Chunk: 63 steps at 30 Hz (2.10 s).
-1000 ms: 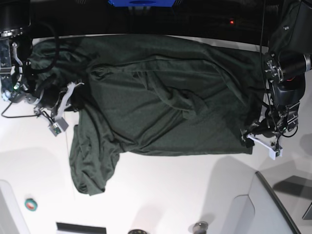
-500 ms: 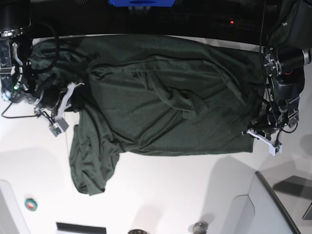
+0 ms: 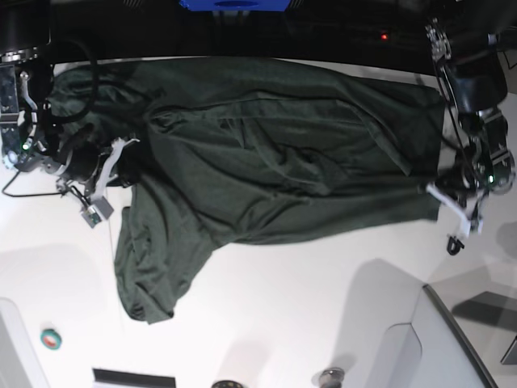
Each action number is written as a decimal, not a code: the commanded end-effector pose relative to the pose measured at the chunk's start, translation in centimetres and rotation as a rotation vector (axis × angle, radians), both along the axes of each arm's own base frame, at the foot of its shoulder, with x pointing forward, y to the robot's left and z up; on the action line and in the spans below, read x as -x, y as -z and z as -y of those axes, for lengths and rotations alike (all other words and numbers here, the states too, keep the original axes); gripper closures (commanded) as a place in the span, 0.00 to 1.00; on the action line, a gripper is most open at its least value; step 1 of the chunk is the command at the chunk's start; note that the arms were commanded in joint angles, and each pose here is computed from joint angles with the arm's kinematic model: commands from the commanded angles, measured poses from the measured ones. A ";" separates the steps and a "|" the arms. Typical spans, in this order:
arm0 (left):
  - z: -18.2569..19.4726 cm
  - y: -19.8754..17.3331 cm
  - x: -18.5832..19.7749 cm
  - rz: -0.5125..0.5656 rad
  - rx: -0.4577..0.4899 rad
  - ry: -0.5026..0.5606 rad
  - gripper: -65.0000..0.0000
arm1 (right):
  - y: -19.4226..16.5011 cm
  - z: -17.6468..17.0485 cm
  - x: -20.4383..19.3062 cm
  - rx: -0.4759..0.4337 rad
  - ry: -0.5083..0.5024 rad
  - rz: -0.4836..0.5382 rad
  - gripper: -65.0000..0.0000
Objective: Layout the t-shirt on the table in an organized manner, then fold the t-shirt properly
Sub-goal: 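Grasp the shirt's side edge with both grippers, then lift the grasped side and fold it over the shirt body with both grippers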
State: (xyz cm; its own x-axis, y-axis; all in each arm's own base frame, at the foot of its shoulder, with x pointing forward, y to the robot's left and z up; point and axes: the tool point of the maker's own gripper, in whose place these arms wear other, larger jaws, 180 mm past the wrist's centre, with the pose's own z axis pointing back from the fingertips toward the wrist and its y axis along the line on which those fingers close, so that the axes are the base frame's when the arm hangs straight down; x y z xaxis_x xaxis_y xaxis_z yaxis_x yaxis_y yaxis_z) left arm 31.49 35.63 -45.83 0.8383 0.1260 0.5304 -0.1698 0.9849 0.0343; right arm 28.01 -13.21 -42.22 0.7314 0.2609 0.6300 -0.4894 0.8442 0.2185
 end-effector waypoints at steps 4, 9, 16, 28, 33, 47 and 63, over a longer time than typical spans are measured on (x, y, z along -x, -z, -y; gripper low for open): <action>-1.5 -1.5 -0.4 0.057 -0.011 -0.033 1.00 | -1.4 0.2 -1.2 -0.013 -0.002 0.052 1.00; -2.2 -2.3 0.0 0.074 -0.032 -0.036 0.65 | -1.4 0.2 -1.2 -0.013 -0.001 0.052 1.00; -3.3 -4.7 0.2 0.105 -0.061 -0.064 0.29 | -1.3 0.2 -1.2 -0.011 -0.002 0.051 1.00; -3.4 -3.6 -4.9 0.200 0.078 -0.163 0.30 | -1.7 0.2 -1.7 -0.010 -0.002 0.062 1.00; -1.1 -0.8 -6.7 0.135 0.084 -0.094 0.36 | -1.7 0.2 -1.7 -0.010 -0.002 0.062 1.00; -0.2 0.6 -6.9 0.138 0.130 -0.118 1.00 | -2.1 0.2 -2.2 -0.012 -0.001 0.076 1.00; -1.2 -10.7 -12.8 0.298 -0.012 -0.019 1.00 | -3.5 2.8 -9.3 -0.020 0.083 0.126 1.00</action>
State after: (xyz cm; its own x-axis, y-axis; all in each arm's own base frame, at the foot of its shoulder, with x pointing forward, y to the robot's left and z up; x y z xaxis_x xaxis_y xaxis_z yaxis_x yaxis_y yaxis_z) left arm 42.73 36.01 -37.79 0.6969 0.1419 0.7030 -0.1878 0.9821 -0.0120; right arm 36.03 -15.62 -40.39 0.7035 0.1904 0.6847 -0.4306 0.8806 0.1976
